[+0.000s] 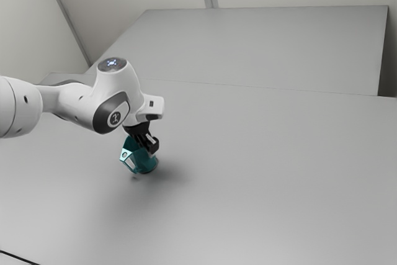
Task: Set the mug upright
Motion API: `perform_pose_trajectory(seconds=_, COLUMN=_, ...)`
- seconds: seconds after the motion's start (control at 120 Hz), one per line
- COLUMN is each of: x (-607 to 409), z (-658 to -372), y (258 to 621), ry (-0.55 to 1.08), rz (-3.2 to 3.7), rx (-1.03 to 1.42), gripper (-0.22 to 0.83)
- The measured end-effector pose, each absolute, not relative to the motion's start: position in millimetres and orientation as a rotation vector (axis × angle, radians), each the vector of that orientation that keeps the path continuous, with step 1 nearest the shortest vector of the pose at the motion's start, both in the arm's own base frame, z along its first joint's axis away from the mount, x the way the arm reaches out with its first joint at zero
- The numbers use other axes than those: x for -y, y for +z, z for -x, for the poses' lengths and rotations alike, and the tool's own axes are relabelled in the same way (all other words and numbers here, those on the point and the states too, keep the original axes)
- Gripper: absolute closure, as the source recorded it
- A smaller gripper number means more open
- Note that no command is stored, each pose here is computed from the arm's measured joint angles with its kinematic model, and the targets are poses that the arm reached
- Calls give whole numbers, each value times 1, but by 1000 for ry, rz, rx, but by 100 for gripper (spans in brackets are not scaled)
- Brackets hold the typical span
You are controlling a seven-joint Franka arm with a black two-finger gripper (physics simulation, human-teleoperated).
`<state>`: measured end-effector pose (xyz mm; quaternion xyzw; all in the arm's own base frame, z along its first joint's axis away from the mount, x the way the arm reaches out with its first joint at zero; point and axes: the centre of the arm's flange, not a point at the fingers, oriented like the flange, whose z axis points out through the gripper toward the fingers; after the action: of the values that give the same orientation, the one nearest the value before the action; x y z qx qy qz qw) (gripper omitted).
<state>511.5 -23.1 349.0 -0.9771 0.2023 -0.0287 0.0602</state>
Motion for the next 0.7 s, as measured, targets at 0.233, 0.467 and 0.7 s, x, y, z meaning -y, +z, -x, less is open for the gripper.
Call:
perform_pose_trajectory(seconds=0.233, x=28, z=-517, y=362, ry=-119, rz=2951, rx=-624, gripper=34)
perform_pose_trajectory(seconds=0.467, x=40, z=-526, y=385, ry=-137, rz=2961, rx=-631, gripper=29)
perform_pose_trajectory(seconds=0.7, x=53, z=-543, y=440, ry=-150, rz=2971, rx=-623, gripper=25)
